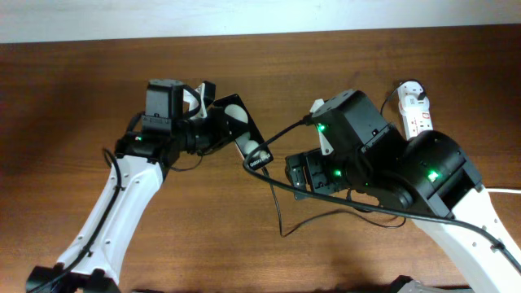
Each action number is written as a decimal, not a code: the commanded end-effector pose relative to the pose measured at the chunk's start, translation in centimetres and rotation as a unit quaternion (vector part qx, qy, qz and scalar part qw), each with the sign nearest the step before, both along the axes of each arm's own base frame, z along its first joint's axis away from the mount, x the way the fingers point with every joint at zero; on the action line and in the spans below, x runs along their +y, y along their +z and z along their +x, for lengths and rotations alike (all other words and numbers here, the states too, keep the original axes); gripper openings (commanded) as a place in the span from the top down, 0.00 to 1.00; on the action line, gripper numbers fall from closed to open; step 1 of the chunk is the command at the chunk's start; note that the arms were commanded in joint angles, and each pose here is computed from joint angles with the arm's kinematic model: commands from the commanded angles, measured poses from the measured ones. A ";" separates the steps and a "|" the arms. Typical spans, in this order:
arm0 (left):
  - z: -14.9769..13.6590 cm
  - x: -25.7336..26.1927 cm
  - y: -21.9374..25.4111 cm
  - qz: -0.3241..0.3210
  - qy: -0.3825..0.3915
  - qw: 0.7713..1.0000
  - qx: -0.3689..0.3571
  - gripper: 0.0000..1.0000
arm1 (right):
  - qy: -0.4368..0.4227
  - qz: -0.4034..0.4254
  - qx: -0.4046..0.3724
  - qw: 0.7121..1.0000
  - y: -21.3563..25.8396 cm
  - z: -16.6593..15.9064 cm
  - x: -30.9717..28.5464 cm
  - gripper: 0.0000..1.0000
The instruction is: Plug charger to phone and switch on socket
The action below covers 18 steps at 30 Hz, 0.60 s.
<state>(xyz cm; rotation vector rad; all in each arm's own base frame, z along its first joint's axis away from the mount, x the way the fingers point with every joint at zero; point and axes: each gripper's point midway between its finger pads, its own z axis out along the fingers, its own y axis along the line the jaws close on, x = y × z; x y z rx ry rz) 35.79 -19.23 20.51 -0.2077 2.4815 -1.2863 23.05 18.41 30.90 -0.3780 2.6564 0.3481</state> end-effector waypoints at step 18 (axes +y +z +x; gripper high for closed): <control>0.8 -5.6 -5.0 0.013 -0.218 0.976 0.001 1.00 | -0.005 -0.002 -0.005 1.000 0.2 0.3 -0.2 0.01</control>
